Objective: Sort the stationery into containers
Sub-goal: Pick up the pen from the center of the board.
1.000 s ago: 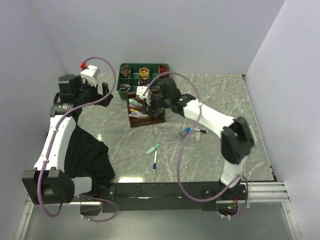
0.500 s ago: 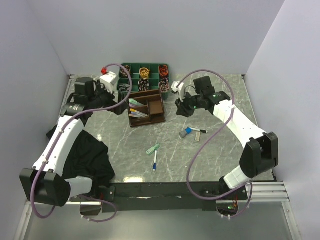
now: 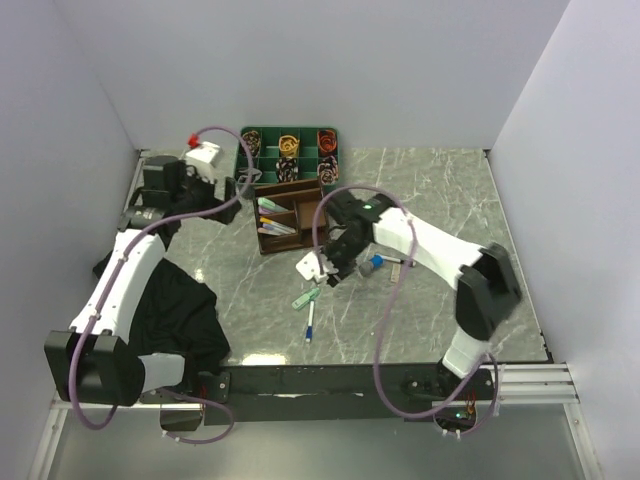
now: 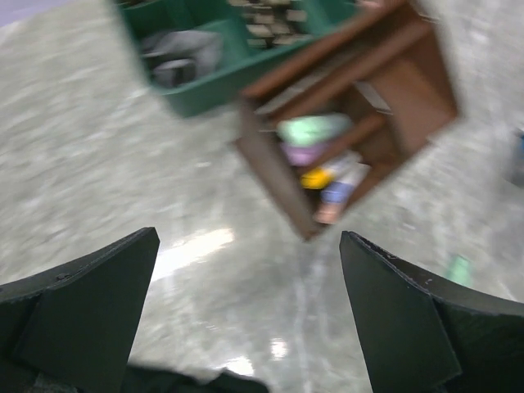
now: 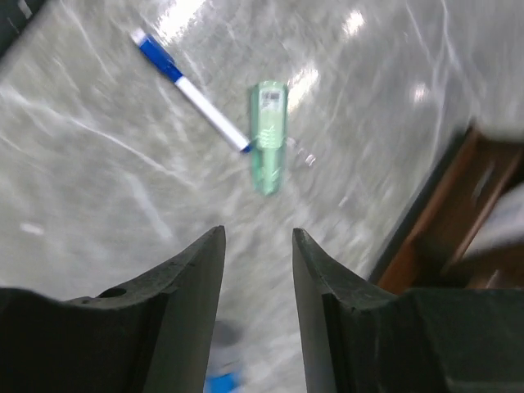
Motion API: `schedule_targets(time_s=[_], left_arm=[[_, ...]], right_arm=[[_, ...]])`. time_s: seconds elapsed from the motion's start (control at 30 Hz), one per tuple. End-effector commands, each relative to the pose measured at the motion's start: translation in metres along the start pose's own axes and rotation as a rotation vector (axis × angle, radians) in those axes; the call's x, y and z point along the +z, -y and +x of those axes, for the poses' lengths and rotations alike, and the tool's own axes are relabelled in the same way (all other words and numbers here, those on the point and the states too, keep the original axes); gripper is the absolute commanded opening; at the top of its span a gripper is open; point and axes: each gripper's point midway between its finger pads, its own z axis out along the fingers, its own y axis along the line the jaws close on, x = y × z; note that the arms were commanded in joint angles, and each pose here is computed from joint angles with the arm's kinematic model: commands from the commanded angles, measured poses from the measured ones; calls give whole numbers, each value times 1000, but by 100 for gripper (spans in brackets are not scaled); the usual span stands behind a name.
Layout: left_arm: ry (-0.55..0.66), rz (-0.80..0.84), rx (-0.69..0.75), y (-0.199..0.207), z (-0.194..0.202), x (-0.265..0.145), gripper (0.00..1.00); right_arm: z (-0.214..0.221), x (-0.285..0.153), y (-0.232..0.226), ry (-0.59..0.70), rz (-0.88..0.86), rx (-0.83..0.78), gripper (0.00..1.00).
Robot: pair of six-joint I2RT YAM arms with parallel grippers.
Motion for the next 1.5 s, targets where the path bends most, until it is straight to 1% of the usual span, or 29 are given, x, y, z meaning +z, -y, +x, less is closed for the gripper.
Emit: schedule_targets(time_s=[0.0,0.1,0.2,0.27,0.3,0.33,0.4,0.57,0.67,0.7,0.9,1.27,1.47], left_arm=[[102,-126,5,-40,-33,-14,100],[111,-165,14,-49,-33,-20,99],[121,-192,21,-54,-32,-28,99],[120,-195,17,-54,-29,-29,99],[129,-196,18,-52,-31,-32,99],[128,-216,3,-60,-28,-36,99],[142,-226,0,-60,-30,-41,99],[157,-245,-9,-61,-27,-53,99],[158,-248,-23,-61,-24,-56,99],[156,-248,-30,-61,-22,-56,99],[144,-231,-52,-57,-12,-56,99],[137,-191,-79,-49,-3,-51,99],[126,-188,-81,-48,3,-51,100]], right_arm=[[-15,33,7,30,-179,-467,47],[-22,60,-3,37,-284,-612,47],[-36,77,-19,73,-378,-683,44],[-37,87,-28,79,-437,-705,42],[-37,88,-30,78,-456,-718,40],[-32,89,-34,59,-481,-728,38],[-28,95,-43,40,-523,-754,36],[-12,103,-58,-5,-582,-784,36],[-8,112,-60,-16,-563,-789,36],[-9,116,-54,-24,-528,-791,36],[-15,125,-53,-11,-494,-786,37],[-26,125,-44,17,-441,-825,36],[-39,120,-31,41,-370,-848,34]])
